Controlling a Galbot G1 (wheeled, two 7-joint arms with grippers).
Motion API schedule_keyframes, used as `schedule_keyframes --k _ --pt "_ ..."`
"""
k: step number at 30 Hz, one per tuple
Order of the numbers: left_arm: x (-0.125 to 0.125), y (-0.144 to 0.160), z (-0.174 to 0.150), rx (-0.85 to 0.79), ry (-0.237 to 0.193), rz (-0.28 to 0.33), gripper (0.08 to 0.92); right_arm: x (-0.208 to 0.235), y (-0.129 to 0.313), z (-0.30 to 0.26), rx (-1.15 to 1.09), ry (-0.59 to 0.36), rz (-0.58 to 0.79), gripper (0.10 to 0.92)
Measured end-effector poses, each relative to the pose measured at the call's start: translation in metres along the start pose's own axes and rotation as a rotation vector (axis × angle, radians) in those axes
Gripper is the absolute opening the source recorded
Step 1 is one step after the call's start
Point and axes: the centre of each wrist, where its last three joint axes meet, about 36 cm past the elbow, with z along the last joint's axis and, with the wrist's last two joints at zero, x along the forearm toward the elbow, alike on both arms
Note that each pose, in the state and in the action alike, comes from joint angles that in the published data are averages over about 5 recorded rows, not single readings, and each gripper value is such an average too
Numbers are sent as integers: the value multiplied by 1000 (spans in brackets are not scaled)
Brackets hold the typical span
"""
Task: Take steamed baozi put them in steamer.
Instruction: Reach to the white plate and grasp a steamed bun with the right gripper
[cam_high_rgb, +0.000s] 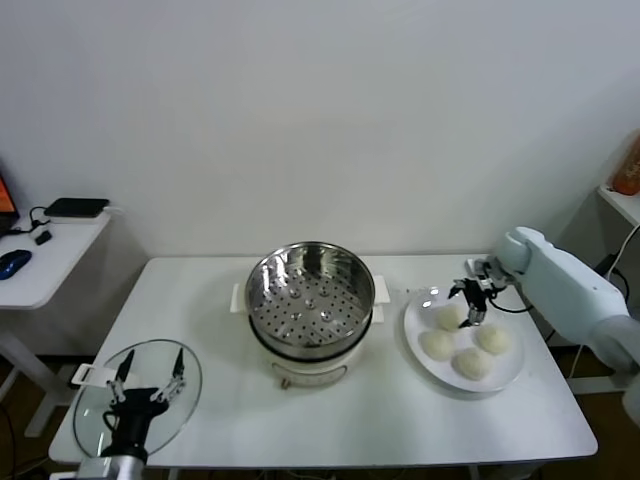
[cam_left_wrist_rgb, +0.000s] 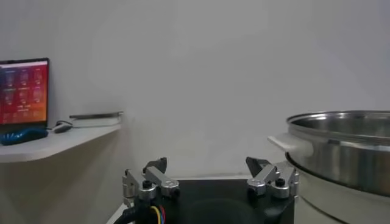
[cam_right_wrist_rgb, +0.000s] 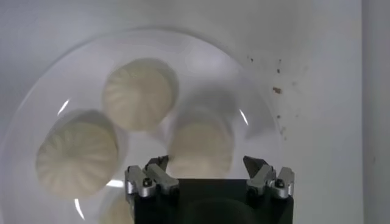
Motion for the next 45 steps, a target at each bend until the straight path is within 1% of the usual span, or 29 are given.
schedule_keyframes --k 19,22,35,41,45 --pt "0 1 2 0 4 -6 823 -17 -3 -2 -40 -10 -16 822" --pt "0 1 3 0 5 -8 823 -18 -3 -2 -44 -9 -18 809" --pt "0 2 4 3 6 -14 823 -18 -4 -1 -52 -13 -19 706" --pt "0 3 4 7 6 -20 823 -17 -4 -1 -49 -14 -18 681" --pt "2 4 4 12 7 -26 823 -13 -5 -1 -43 -15 -13 679"
